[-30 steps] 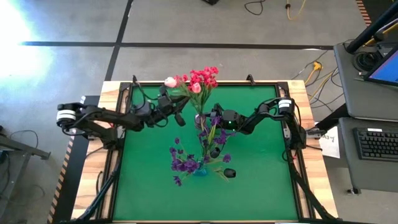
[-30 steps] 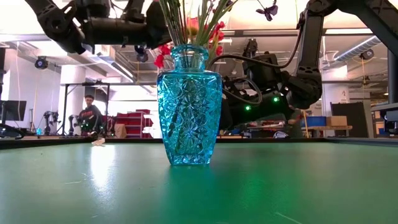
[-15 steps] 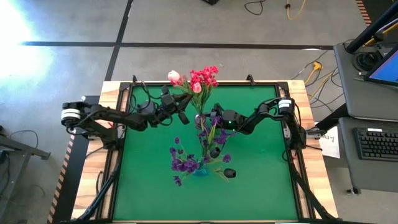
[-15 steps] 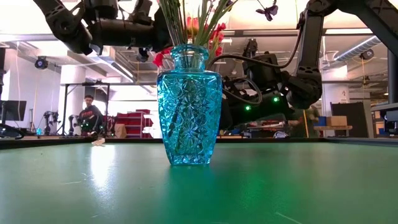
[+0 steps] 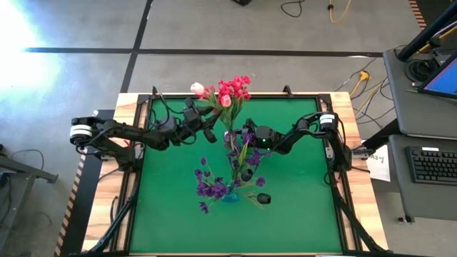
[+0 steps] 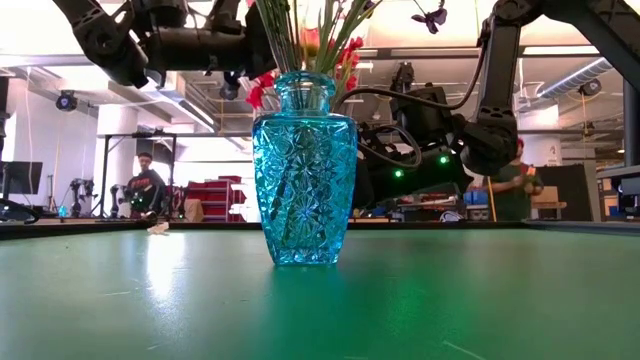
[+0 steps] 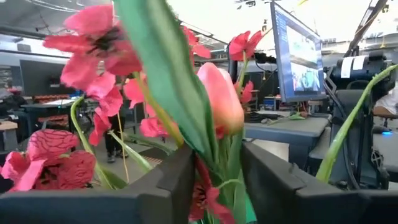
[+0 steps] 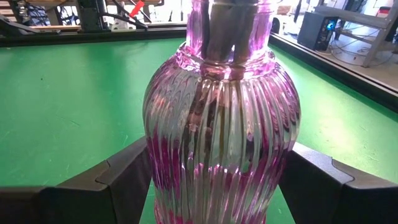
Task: Sort flowers into vase by color
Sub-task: Put the pink tulip into the purple vase
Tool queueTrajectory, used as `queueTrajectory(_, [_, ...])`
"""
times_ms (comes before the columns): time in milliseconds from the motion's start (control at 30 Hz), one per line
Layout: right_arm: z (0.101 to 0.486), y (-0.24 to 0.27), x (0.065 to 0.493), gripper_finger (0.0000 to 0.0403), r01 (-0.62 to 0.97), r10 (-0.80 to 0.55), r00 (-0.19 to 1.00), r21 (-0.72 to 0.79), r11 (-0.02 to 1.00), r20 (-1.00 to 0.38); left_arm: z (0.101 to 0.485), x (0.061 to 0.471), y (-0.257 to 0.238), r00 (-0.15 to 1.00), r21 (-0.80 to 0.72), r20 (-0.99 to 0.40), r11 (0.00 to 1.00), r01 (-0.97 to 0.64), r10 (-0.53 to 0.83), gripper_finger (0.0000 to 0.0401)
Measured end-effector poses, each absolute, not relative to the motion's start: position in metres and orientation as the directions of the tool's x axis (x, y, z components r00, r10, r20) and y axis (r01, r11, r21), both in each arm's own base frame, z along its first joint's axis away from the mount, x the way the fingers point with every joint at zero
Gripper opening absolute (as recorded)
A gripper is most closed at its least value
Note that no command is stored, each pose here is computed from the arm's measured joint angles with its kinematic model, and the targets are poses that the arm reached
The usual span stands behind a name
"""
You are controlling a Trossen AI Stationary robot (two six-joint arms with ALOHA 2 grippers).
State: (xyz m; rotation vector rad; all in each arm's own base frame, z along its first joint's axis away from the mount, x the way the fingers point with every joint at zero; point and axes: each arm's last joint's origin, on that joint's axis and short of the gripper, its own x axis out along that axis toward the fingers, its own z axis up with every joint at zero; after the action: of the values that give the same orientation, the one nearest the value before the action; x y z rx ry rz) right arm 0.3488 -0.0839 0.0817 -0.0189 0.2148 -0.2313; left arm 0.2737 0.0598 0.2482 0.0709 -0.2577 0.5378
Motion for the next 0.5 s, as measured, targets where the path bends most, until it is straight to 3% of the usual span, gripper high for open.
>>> queueTrajectory(200, [0.0817, -0.0839, 0.3488, 0.0288, 0.226, -0.230, 0.951, -0.042, 0.973, -0.209, 0.2484, 0.2749, 0.0578, 0.863, 0.035, 0.267, 0.891, -0.453, 0.428, 0.0017])
queueTrajectory(500, [0.0817, -0.0839, 0.3488, 0.0288, 0.227, -0.230, 0.951, -0.040, 0.973, -0.209, 0.2467, 0.2750, 0.0573, 0.870, 0.041, 0.251, 0.893, -0.448, 0.425, 0.0002])
